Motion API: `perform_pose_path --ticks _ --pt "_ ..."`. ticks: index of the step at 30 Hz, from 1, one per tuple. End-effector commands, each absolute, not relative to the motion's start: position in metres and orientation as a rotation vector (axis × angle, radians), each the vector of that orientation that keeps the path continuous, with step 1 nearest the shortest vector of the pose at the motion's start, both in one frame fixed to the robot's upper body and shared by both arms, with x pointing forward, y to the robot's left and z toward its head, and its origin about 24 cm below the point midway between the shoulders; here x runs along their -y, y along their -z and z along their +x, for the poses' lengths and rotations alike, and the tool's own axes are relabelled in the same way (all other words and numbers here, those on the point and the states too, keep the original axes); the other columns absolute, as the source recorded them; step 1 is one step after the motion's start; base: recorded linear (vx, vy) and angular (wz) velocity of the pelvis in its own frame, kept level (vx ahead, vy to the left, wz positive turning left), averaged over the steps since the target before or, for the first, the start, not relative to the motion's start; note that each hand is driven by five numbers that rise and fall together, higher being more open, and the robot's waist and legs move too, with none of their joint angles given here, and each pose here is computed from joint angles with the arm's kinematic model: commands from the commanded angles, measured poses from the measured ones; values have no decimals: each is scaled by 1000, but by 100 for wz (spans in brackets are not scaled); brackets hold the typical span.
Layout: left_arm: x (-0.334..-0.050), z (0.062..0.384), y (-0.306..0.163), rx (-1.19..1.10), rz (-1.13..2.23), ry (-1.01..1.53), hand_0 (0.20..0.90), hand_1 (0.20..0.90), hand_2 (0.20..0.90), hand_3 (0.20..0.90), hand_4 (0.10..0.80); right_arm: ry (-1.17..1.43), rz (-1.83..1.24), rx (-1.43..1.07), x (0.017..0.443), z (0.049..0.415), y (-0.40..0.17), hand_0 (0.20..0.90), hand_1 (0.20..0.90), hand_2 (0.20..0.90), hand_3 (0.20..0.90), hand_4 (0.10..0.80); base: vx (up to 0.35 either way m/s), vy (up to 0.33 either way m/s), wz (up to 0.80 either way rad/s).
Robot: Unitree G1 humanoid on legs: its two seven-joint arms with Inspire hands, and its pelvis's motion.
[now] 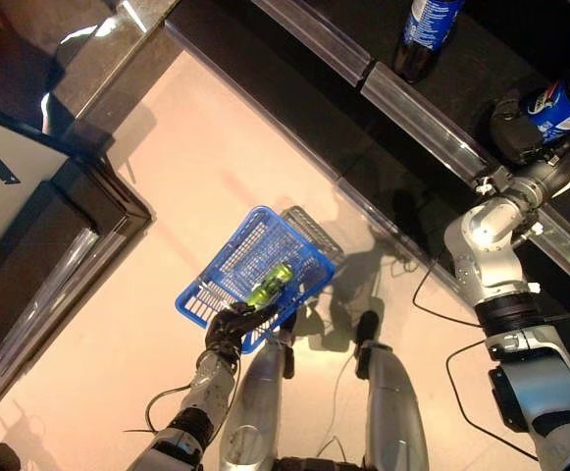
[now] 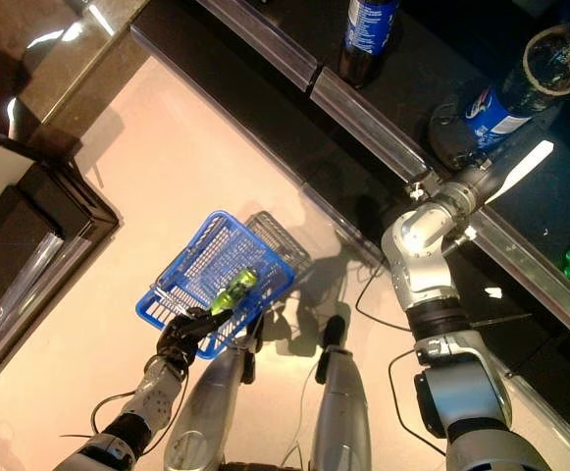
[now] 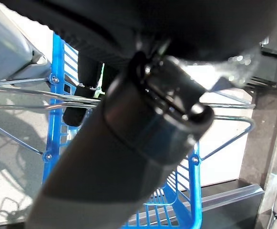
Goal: Pick up the drink and place into the basket.
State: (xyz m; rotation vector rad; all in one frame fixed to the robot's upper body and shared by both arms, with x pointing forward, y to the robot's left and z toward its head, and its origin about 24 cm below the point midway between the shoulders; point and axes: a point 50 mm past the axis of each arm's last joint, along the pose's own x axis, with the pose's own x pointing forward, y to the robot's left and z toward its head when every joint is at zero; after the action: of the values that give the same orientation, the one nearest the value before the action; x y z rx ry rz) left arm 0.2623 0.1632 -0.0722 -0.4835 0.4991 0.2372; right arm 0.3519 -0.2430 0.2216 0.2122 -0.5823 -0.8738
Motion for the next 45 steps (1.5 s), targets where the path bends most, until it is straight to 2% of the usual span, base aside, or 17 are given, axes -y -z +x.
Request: perform_pose_path --ticks 1,9,22,29,34,45 --pt "-188 207 107 -654 -409 -303 300 300 300 200 100 855 254 897 265 332 -299 300 300 300 200 100 0 0 0" --pt "-194 213 97 -567 -411 -320 300 300 300 200 100 844 271 919 270 326 -302 300 300 300 200 100 -2 -1 1" --pt "-216 235 52 -233 -530 -342 300 300 300 200 100 722 165 1034 260 298 -300 300 300 300 200 100 -43 4 0" --pt "-218 240 15 -58 -571 -263 300 300 300 200 100 478 131 1087 239 272 -285 300 300 300 200 100 0 0 0" --pt "-218 240 -18 74 -516 -209 300 300 300 200 100 204 113 1051 210 260 -273 300 300 300 200 100 19 18 -2" --pt "-197 235 -47 139 -546 -34 300 300 300 200 100 -261 216 922 157 247 -253 300 300 300 200 100 33 16 10"
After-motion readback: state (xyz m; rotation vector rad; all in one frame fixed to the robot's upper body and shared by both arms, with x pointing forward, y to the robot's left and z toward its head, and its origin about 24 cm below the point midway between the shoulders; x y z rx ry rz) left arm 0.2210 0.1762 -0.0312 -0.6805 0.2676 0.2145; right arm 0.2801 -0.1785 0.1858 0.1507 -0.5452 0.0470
